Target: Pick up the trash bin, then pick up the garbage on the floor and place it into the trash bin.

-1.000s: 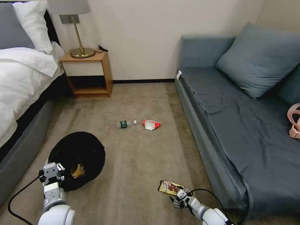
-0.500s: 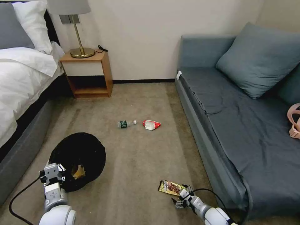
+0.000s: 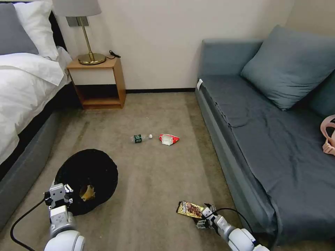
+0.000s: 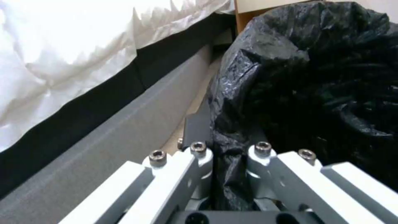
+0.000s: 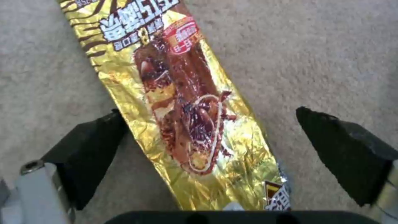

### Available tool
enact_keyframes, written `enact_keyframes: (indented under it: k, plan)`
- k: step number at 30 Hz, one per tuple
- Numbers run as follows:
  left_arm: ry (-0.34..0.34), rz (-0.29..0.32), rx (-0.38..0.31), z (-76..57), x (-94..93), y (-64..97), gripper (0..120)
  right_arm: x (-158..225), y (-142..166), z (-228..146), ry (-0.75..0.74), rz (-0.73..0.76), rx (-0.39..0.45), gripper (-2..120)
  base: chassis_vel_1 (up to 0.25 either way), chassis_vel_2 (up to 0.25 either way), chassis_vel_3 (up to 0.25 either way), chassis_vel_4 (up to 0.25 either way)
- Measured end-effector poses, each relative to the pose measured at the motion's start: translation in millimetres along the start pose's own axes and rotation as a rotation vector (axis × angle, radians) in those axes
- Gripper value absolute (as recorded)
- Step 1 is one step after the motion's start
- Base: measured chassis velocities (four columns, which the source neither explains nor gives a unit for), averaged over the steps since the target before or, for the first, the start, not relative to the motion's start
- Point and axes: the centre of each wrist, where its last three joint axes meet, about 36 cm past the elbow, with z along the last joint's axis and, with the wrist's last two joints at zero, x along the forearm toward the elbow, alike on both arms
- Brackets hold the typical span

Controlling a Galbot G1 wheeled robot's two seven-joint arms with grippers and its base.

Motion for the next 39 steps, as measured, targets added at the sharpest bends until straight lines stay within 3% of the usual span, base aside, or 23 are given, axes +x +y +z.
enact_keyframes:
  k: [12, 39]
  plan:
    - [0.000, 0.007, -0.003, 0.7, 1.9, -4.3, 4, -5, -12, 3, -0.003, 0.010, -0.009, 95, 0.000, 0.000, 0.000, 0.000]
    - [0.002, 0.013, -0.001, 0.0, 2.2, -10.4, 4, -15, -9, 10, 0.007, -0.020, -0.007, 33, 0.000, 0.000, 0.000, 0.000]
